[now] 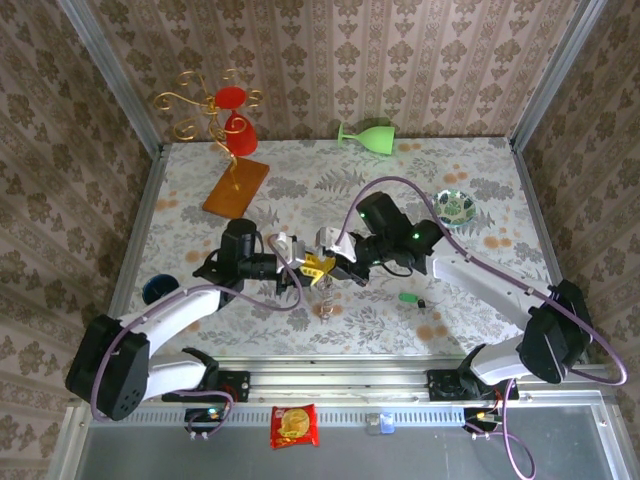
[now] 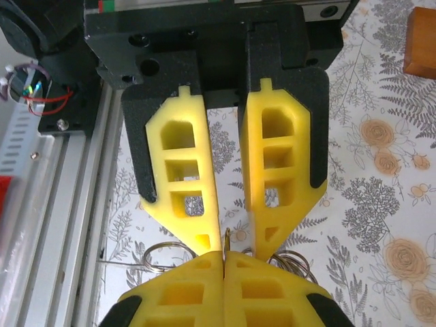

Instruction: Put the keys on the keyring

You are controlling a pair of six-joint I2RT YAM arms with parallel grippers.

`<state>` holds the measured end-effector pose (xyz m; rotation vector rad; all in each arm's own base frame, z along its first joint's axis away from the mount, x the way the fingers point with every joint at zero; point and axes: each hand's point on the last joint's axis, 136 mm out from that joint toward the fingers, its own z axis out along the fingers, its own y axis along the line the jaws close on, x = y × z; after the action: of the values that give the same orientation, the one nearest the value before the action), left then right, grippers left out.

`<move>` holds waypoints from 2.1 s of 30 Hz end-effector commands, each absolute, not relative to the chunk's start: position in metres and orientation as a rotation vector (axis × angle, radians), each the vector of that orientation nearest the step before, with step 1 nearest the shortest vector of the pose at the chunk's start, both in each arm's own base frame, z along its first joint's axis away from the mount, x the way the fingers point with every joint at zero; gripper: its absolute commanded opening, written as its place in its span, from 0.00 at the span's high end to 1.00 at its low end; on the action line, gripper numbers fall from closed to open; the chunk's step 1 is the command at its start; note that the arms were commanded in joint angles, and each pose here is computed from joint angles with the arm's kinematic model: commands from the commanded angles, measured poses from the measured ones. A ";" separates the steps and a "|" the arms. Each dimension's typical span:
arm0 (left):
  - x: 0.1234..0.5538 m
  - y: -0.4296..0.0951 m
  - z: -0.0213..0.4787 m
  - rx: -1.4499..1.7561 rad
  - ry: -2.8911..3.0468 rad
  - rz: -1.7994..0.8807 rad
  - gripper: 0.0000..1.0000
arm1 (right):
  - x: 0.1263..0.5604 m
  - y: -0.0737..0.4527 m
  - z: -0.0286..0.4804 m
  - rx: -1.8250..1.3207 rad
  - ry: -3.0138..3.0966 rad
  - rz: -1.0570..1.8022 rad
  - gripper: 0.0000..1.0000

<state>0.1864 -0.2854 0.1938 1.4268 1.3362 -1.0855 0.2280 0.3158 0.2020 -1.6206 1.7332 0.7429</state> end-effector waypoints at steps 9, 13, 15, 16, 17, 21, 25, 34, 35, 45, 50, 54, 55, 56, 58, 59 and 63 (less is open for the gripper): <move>0.184 -0.285 0.205 1.453 1.268 -1.101 1.00 | 0.224 0.321 0.213 -1.583 1.713 0.825 0.76; 0.183 -0.284 0.202 1.410 1.247 -1.117 1.00 | 0.230 0.309 0.222 -1.411 1.689 0.925 0.63; 0.184 -0.284 0.203 1.384 1.236 -1.123 1.00 | 0.229 0.307 0.219 -1.380 1.681 0.938 0.62; 0.184 -0.284 0.202 1.374 1.230 -1.126 1.00 | 0.229 0.307 0.216 -1.365 1.684 0.940 0.62; 0.184 -0.284 0.202 1.365 1.228 -1.130 1.00 | 0.230 0.306 0.214 -1.353 1.684 0.939 0.62; 0.184 -0.284 0.201 1.350 1.217 -1.149 1.00 | 0.233 0.308 0.208 -1.330 1.685 0.939 0.62; 0.184 -0.284 0.201 1.342 1.213 -1.152 1.00 | 0.235 0.310 0.201 -1.333 1.694 0.947 0.66; 0.186 -0.284 0.203 1.317 1.201 -1.166 1.00 | 0.236 0.316 0.199 -1.347 1.682 0.961 0.79; 0.186 -0.284 0.203 1.314 1.201 -1.169 1.00 | 0.235 0.316 0.198 -1.350 1.685 0.963 0.81; 0.194 -0.282 0.202 1.326 1.262 -1.097 0.74 | 0.228 0.314 0.201 -1.495 1.694 0.860 1.00; 0.190 -0.279 0.199 1.429 1.308 -1.051 0.78 | 0.224 0.311 0.192 -1.649 1.735 0.748 1.00; 0.189 -0.279 0.197 1.479 1.340 -1.033 0.83 | 0.221 0.313 0.191 -1.727 1.738 0.704 1.00; 0.189 -0.280 0.197 1.482 1.341 -1.034 0.84 | 0.221 0.315 0.191 -1.745 1.736 0.693 1.00; 0.190 -0.281 0.199 1.487 1.337 -1.033 0.86 | 0.220 0.315 0.191 -1.761 1.737 0.684 1.00; 0.191 -0.282 0.201 1.497 1.328 -1.031 0.91 | 0.219 0.318 0.194 -1.776 1.730 0.692 1.00; 0.191 -0.282 0.203 1.499 1.322 -1.029 0.95 | 0.218 0.320 0.197 -1.773 1.720 0.708 1.00; 0.192 -0.282 0.203 1.494 1.313 -1.022 1.00 | 0.223 0.320 0.212 -1.649 1.701 0.783 0.80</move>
<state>0.1871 -0.2796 0.1922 1.4785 1.3669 -1.0625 0.2327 0.3180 0.1972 -1.6874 1.7456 0.6885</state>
